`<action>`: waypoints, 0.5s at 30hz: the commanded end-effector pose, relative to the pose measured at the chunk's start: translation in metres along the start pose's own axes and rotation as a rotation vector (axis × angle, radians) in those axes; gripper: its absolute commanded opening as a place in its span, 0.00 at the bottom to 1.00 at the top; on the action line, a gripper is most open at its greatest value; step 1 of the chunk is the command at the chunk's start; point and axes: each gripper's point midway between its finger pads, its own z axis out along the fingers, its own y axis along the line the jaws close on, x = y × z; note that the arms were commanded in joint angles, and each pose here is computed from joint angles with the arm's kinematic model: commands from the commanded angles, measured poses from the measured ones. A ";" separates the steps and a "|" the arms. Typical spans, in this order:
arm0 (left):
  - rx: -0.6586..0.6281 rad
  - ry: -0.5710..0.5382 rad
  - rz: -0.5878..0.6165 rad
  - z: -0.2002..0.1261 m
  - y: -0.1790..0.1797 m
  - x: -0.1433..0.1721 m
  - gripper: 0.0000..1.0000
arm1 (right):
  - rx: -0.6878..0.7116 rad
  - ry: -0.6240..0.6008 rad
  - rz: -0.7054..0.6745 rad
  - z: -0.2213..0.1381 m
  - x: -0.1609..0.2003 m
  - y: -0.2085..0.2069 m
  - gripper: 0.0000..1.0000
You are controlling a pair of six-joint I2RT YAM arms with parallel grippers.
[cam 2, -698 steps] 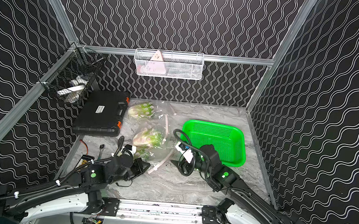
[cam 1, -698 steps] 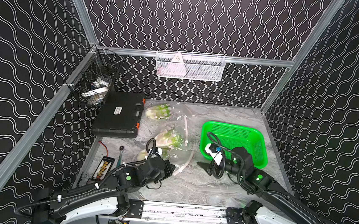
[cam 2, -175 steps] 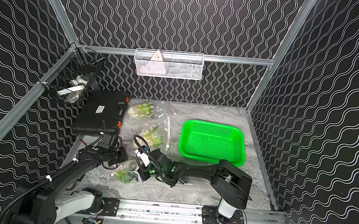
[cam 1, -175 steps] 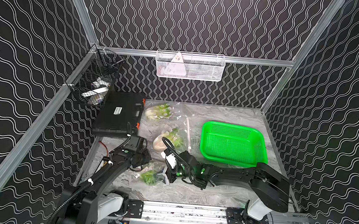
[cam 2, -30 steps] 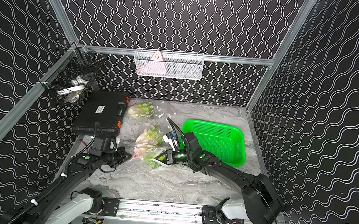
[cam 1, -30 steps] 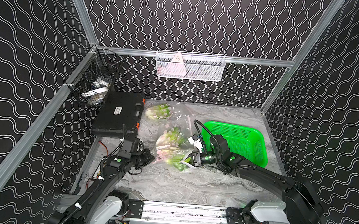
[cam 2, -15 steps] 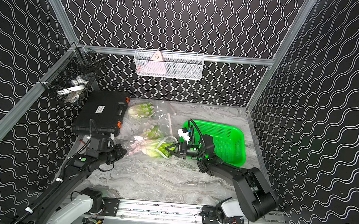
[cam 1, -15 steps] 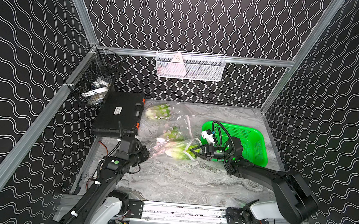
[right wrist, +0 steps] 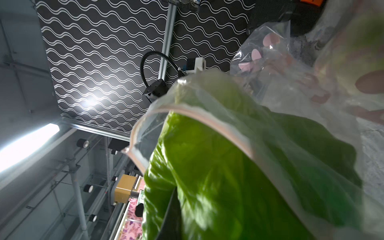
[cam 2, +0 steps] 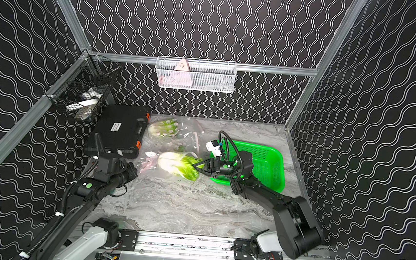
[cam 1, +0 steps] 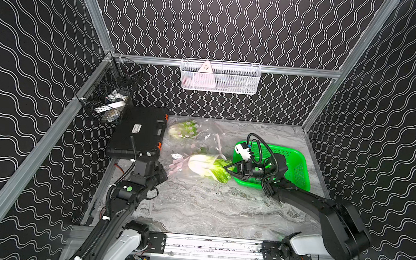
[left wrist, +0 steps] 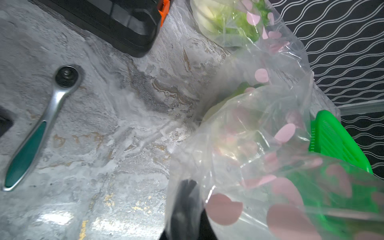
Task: Open the zip-top bag and take out the chinese cabbages
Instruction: Pick up the Chinese cabbage from the zipper food storage bag.
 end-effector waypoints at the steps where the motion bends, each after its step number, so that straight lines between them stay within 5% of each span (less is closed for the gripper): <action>1: -0.175 -0.081 0.010 -0.008 0.035 -0.009 0.00 | 0.132 0.000 -0.092 -0.005 0.000 -0.010 0.00; 15: -0.208 0.053 0.023 0.013 0.042 0.016 0.00 | 0.315 -0.294 -0.410 -0.034 -0.041 0.047 0.00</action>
